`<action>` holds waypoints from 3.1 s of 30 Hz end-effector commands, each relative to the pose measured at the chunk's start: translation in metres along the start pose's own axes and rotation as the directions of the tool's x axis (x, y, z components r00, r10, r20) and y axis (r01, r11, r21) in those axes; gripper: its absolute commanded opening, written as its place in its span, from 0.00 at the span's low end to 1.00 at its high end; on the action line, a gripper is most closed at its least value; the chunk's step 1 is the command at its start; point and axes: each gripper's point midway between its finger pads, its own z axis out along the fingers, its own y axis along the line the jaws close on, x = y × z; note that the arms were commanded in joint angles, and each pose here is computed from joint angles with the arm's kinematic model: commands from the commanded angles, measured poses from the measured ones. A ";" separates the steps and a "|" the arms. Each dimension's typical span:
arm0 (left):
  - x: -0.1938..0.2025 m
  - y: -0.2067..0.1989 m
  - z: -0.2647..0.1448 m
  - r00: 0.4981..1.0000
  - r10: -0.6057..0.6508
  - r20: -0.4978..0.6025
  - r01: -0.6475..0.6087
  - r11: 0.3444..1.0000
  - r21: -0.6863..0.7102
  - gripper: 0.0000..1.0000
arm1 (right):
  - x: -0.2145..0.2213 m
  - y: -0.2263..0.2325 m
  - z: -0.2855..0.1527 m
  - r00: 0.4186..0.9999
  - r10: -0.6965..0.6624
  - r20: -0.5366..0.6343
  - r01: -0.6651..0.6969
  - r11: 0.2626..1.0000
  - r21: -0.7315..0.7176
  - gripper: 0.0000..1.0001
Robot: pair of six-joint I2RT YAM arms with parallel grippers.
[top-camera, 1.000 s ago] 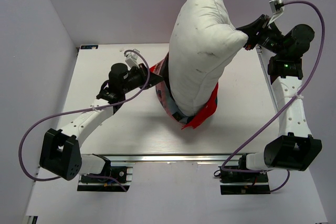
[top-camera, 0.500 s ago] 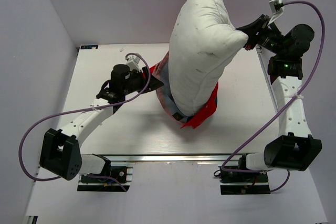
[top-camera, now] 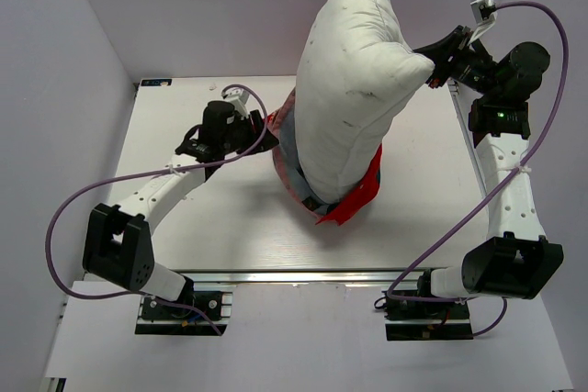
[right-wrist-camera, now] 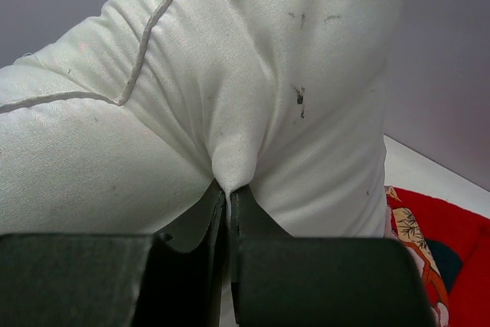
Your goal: Put the pillow into the pillowcase
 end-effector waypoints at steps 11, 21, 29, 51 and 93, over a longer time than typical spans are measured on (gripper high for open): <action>-0.014 -0.009 -0.009 0.998 0.060 0.019 -0.063 0.984 0.169 0.75 | 0.002 0.005 -0.001 1.000 -0.005 -0.017 0.004 1.000 -0.015 0.00; -0.009 -0.016 0.014 0.998 0.057 -0.038 -0.046 0.966 0.256 0.75 | 0.007 0.003 -0.002 1.000 0.001 -0.024 -0.001 1.000 -0.004 0.00; -0.014 -0.018 0.039 0.998 0.041 -0.044 -0.026 0.953 0.301 0.61 | 0.008 0.007 -0.001 1.000 -0.002 -0.030 0.002 1.000 -0.015 0.00; -0.025 -0.056 -0.028 0.953 -0.302 -0.016 0.279 0.856 0.435 0.00 | 0.111 0.062 0.090 0.875 -0.361 -0.323 0.380 0.925 -0.003 0.00; -0.033 -0.050 -0.027 0.918 -0.396 -0.031 0.369 0.820 0.438 0.00 | 0.050 -0.003 0.050 0.958 -0.286 0.024 0.274 0.937 0.216 0.74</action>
